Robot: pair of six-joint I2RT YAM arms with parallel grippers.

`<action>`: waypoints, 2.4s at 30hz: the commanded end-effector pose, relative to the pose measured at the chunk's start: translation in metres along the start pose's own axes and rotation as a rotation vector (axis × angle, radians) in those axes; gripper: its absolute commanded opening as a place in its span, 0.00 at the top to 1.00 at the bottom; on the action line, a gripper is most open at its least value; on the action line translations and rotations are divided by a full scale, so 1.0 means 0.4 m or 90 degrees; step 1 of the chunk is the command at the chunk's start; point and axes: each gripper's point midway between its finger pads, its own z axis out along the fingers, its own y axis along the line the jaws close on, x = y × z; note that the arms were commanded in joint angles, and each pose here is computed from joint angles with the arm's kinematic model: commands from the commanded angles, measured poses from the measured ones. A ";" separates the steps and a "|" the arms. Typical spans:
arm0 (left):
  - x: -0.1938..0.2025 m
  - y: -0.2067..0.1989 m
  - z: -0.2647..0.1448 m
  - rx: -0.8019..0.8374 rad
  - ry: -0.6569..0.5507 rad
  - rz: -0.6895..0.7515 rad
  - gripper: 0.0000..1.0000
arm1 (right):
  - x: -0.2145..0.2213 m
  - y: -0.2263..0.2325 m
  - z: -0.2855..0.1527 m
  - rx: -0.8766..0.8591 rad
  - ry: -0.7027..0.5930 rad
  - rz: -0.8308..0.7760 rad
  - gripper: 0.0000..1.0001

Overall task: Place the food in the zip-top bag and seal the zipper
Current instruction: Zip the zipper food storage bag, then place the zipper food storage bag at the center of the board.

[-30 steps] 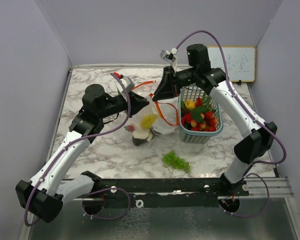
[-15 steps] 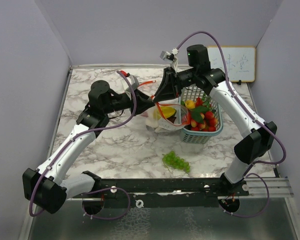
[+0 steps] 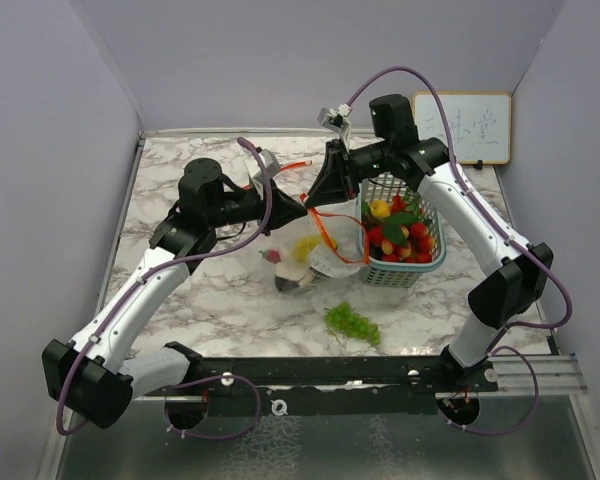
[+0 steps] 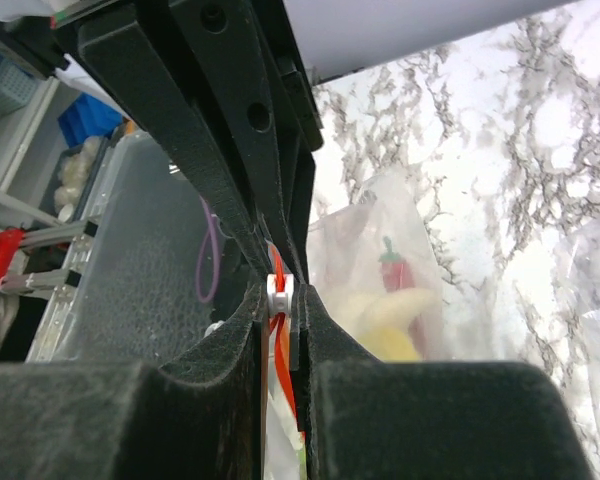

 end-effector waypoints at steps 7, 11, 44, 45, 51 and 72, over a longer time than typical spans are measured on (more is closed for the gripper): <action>-0.097 0.074 -0.098 -0.209 -0.052 0.036 1.00 | 0.066 -0.070 -0.012 0.102 0.039 0.007 0.92; -0.128 0.121 -0.146 -0.311 -0.081 0.037 1.00 | 0.083 -0.087 -0.013 0.117 0.050 0.015 0.92; -0.198 0.261 -0.434 -0.750 -0.150 0.074 1.00 | 0.220 -0.259 -0.055 0.329 0.120 0.084 0.47; -0.197 0.264 -0.437 -0.756 -0.151 0.073 1.00 | 0.185 -0.253 -0.054 0.329 0.099 0.078 0.33; -0.191 0.289 -0.502 -0.856 -0.171 0.075 1.00 | 0.007 -0.286 -0.070 0.411 -0.029 0.077 0.01; -0.051 0.332 -0.542 -0.936 -0.135 0.013 0.01 | 0.224 -0.772 -0.022 0.702 0.039 0.323 0.01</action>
